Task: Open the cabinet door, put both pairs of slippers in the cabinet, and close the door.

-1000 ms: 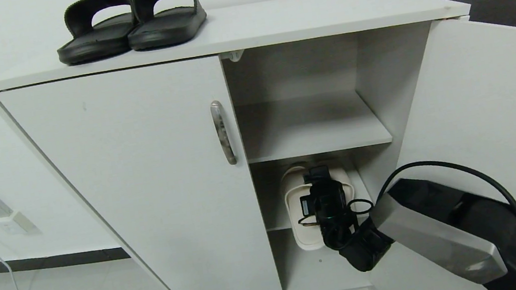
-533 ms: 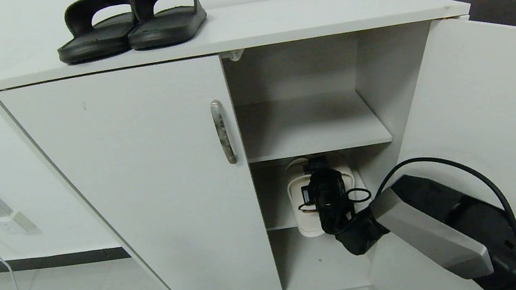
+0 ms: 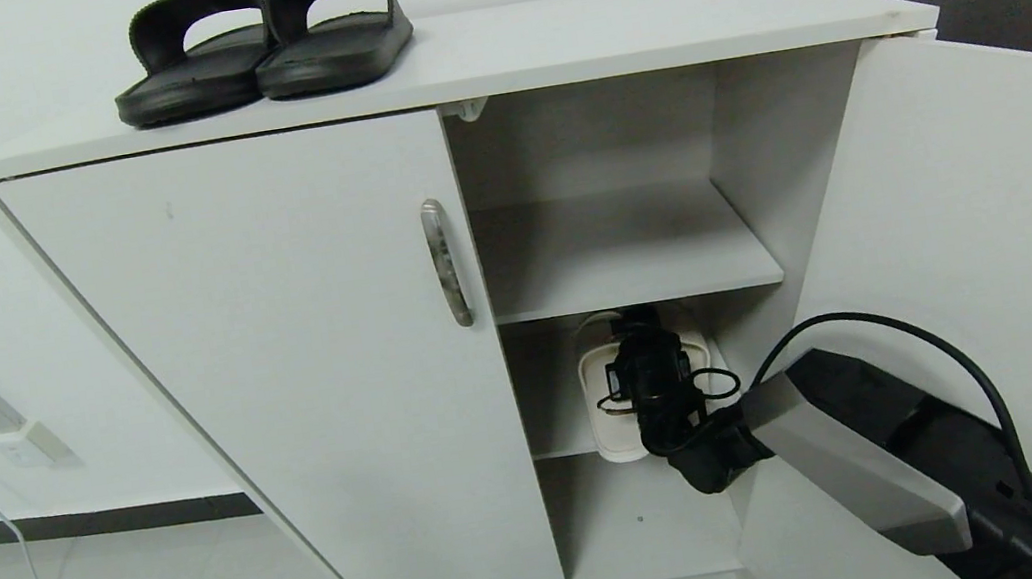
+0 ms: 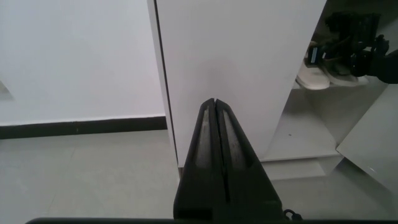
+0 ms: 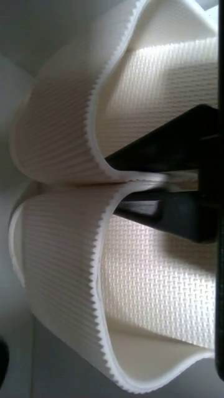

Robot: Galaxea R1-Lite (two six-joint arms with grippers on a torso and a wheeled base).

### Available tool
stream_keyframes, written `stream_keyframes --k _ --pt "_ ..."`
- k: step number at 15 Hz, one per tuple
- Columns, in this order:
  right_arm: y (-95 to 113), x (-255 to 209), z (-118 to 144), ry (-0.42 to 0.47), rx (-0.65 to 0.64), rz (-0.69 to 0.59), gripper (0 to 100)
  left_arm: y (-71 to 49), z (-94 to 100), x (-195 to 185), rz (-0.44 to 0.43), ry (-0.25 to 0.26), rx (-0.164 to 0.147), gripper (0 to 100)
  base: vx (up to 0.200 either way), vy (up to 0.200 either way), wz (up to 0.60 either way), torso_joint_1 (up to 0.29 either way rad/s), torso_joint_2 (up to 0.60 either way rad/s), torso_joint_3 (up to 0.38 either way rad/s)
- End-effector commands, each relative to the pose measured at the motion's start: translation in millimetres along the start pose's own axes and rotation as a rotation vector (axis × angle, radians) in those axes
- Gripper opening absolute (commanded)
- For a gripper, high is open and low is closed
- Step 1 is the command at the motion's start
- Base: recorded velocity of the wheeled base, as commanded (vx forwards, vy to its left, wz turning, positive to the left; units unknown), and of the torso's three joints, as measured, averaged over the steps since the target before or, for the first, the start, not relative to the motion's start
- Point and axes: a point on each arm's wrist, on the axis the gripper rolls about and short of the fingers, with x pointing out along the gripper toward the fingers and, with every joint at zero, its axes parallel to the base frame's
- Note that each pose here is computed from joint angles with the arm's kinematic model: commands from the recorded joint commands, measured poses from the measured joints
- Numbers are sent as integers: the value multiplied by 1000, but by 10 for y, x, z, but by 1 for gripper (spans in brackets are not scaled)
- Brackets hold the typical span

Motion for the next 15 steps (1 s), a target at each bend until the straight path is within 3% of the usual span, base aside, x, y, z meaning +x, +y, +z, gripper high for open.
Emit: stream_keyframes --k 1,2,3,8,13,15 --pt "9 21 -22 12 9 -2 0 0 0 1 0 2 0 0 0 0 0 0 0 0" --pt "13 26 -19 15 15 -2 0 0 0 1 0 2 1 0 0 0 0 0 0 0" --pt "11 27 -39 18 13 -5 100 0 0 1 0 2 1 0 0 0 0 0 0 0" --pt "-33 -108 46 39 -11 -13 100 0 0 1 -1 2 1 0 0 0 0 0 0 0" --pt "-89 -747 409 33 -22 8 100 0 0 1 0 2 4 0 0 0 0 0 0 0" --pt "-161 -1070 428 53 -34 36 100 0 0 1 0 2 3 0 0 0 0 0 0 0"
